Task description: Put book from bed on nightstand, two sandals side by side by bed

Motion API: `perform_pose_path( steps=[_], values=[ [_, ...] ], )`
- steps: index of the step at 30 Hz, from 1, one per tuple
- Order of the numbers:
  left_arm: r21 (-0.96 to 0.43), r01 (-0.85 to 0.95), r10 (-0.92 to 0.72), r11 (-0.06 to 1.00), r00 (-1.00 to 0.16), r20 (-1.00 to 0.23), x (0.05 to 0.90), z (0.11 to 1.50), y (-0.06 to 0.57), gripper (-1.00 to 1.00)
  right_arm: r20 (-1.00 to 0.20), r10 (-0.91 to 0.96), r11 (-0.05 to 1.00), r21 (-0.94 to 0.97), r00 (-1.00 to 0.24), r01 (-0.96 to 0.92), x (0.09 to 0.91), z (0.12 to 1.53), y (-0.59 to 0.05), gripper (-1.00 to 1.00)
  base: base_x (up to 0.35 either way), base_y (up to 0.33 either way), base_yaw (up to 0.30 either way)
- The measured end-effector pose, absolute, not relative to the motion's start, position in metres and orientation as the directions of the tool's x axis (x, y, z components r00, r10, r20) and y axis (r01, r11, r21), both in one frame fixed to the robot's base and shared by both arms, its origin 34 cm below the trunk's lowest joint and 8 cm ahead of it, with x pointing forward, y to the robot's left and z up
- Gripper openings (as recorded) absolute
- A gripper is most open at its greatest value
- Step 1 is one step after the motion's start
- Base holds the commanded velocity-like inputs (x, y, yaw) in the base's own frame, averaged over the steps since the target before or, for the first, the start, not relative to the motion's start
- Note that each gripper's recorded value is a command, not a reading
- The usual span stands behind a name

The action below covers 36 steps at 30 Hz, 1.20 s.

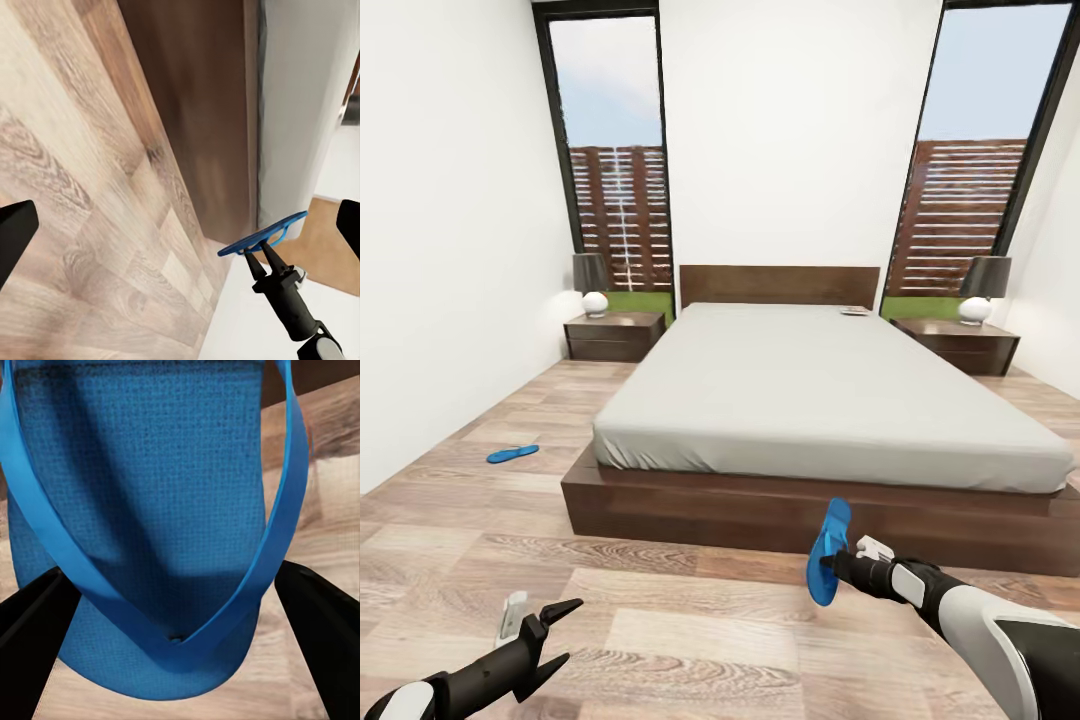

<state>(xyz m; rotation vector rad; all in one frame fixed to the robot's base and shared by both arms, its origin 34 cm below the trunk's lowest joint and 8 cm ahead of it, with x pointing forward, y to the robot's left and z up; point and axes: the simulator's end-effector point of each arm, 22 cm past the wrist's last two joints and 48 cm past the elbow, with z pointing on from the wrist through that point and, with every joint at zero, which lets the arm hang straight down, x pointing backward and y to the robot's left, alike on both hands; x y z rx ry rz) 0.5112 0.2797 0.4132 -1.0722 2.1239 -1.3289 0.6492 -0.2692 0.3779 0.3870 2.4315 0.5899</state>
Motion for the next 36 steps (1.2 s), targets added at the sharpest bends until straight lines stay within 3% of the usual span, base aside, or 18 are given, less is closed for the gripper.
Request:
perform_pose_path(
  steps=[36],
  values=[
    [-0.885,-0.395,-0.785,0.246,-0.617,0.057,0.51,0.411,0.28,1.0,-0.482,0.398,0.855,0.503,-0.78,0.126,0.65,0.378,-0.259,-1.0,0.0,0.288,0.0]
  ],
)
